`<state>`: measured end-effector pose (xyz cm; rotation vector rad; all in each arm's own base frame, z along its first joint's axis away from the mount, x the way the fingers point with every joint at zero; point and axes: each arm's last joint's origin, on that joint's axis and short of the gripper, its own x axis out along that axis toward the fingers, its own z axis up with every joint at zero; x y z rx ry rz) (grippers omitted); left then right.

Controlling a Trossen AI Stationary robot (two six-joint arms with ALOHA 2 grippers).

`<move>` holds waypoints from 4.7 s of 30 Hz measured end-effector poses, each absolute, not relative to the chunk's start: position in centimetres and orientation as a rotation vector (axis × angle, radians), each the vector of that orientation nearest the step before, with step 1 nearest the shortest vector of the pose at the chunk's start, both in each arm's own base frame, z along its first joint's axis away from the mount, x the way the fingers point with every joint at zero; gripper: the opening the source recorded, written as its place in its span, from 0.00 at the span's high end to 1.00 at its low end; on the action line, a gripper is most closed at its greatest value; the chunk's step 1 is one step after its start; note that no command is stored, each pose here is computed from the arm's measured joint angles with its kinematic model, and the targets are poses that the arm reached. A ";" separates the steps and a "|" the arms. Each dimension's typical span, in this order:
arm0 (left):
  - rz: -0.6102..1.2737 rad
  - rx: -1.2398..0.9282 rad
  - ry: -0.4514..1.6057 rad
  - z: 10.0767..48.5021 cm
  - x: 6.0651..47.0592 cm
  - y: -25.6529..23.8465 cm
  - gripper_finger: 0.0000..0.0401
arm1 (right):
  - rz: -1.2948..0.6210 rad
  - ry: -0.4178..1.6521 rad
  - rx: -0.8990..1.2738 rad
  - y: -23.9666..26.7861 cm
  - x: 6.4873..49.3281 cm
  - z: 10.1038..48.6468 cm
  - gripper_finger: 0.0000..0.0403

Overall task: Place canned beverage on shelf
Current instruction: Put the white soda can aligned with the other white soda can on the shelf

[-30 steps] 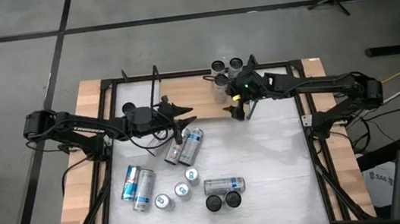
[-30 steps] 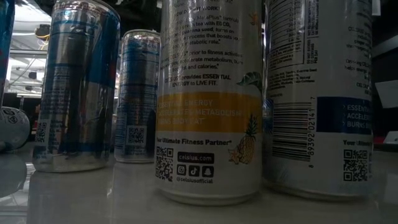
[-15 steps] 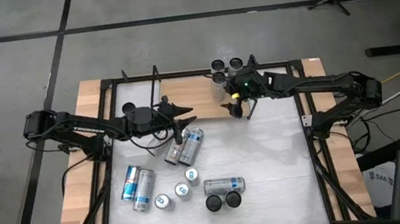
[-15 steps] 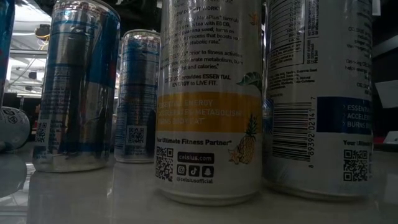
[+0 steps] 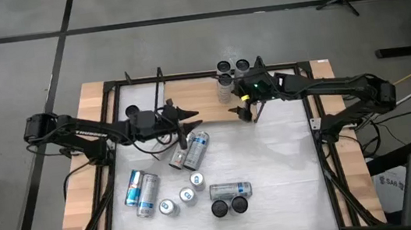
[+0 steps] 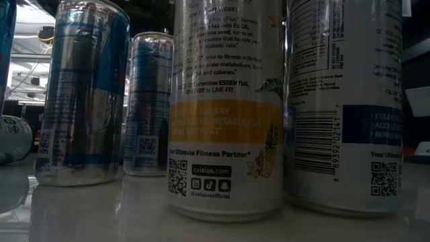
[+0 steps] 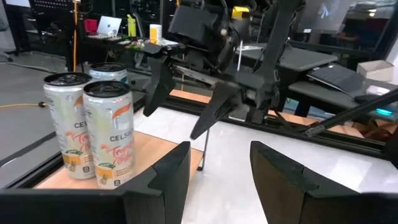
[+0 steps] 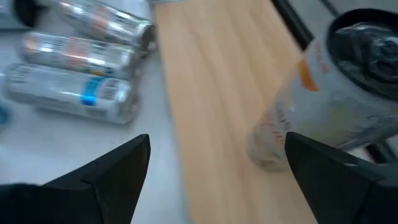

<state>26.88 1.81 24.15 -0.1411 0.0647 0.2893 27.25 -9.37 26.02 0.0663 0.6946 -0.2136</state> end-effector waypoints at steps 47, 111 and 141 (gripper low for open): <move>0.322 -0.236 -0.112 29.5 28.3 1.8 0.36 | 0.181 0.619 0.204 -3.3 27.7 27.6 0.10; 0.362 -0.991 0.614 26.3 27.4 -1.4 0.13 | 0.178 0.646 -0.146 -0.8 31.6 24.8 0.10; 0.515 -1.093 1.103 19.9 32.8 -2.1 0.13 | 0.162 0.642 -0.153 -0.9 31.7 24.9 0.10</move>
